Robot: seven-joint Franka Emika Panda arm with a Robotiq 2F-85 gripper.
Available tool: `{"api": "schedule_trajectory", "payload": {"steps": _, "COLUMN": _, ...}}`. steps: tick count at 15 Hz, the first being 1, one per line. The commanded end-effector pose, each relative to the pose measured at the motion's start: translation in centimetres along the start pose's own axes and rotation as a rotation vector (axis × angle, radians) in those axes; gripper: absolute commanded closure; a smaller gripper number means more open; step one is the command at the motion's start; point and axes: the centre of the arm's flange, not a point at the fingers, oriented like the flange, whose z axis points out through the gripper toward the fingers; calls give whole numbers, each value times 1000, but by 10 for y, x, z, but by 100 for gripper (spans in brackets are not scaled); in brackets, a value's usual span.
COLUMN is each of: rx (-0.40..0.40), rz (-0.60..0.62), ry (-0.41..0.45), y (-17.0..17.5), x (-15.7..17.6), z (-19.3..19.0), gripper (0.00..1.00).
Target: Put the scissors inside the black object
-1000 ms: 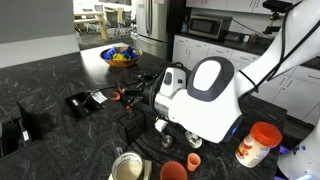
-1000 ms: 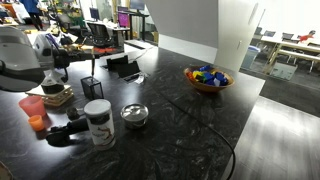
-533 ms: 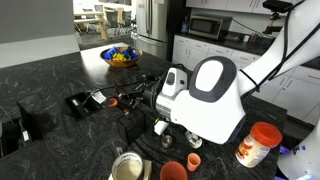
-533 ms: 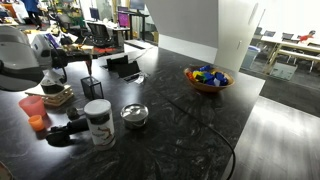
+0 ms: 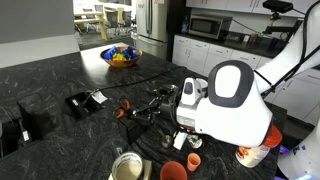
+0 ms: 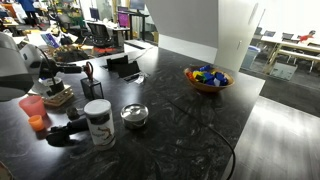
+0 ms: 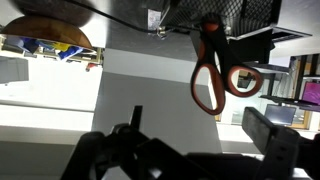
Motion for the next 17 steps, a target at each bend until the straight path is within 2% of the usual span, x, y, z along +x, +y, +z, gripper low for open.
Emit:
{"api": "schedule_trajectory", "payload": {"steps": 1, "rx": 24, "rz": 6, "ry": -21, "y": 21, "x": 1, "z": -17, "gripper": 0}}
{"api": "schedule_trajectory", "payload": {"steps": 5, "rx": 37, "rz": 45, "ry": -24, "y": 29, "x": 28, "z": -22, "gripper": 0}}
{"api": "schedule_trajectory", "payload": {"steps": 6, "rx": 13, "rz": 25, "ry": -4, "y": 22, "x": 18, "z": -14, "gripper": 0}}
{"api": "schedule_trajectory", "payload": {"steps": 8, "rx": 27, "rz": 38, "ry": -3, "y": 24, "x": 27, "z": -19, "gripper": 0}}
{"api": "schedule_trajectory", "payload": {"steps": 17, "rx": 27, "rz": 37, "ry": -8, "y": 24, "x": 25, "z": -19, "gripper": 0}}
